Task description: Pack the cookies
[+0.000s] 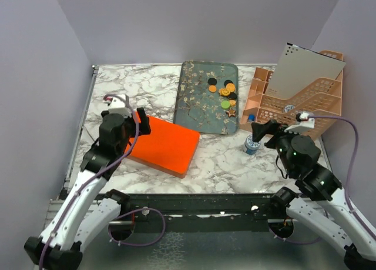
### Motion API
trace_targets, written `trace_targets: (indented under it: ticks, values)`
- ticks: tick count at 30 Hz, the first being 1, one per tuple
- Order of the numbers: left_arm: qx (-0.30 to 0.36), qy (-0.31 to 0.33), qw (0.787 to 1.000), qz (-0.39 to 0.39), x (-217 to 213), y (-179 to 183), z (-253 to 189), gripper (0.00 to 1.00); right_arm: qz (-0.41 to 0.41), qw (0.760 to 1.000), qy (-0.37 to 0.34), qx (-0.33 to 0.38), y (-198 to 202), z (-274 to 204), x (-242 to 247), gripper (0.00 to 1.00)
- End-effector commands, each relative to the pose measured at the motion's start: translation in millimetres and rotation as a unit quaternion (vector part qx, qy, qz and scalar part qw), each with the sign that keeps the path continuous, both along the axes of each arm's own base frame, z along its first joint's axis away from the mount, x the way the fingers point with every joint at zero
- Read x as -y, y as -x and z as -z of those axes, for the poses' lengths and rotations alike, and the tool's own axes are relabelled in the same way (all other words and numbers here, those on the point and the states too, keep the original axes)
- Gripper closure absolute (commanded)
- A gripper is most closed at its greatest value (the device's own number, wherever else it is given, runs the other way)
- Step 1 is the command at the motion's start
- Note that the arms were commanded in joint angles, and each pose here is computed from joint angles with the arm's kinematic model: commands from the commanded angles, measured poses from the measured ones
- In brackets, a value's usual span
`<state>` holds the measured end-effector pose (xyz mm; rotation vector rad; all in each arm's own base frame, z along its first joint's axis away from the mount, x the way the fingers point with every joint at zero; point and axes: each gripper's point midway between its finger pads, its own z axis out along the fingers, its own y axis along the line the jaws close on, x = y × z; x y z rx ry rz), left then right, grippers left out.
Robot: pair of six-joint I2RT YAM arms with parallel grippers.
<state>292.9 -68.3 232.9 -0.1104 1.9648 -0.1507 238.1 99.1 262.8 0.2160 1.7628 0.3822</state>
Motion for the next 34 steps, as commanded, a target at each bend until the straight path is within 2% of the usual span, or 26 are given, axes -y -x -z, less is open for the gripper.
trace_targets:
  ticks: [1,6,14,22,34]
  values:
    - [0.119,0.019,0.993,0.018,-4.6,37.1,-44.5,0.01,0.063,0.997,0.048,0.007,20.8,-4.3,47.2,0.0]
    - [0.219,0.028,0.975,-0.009,-35.3,78.7,-84.4,0.01,0.081,0.996,0.028,0.039,34.3,-19.1,64.5,0.0]
    - [0.322,0.085,0.94,-0.078,-73.7,119.6,-105.8,0.01,0.089,0.995,0.008,0.05,44.4,-23.6,73.8,0.0]
    - [0.317,0.1,0.941,-0.061,-62.9,112.0,-92.9,0.01,0.101,0.994,0.003,0.045,43.3,-14.9,76.3,0.0]
    - [0.316,0.099,0.94,-0.08,-69.0,110.4,-90.0,0.01,0.12,0.992,-0.001,0.047,44.1,-13.5,83.1,0.0]
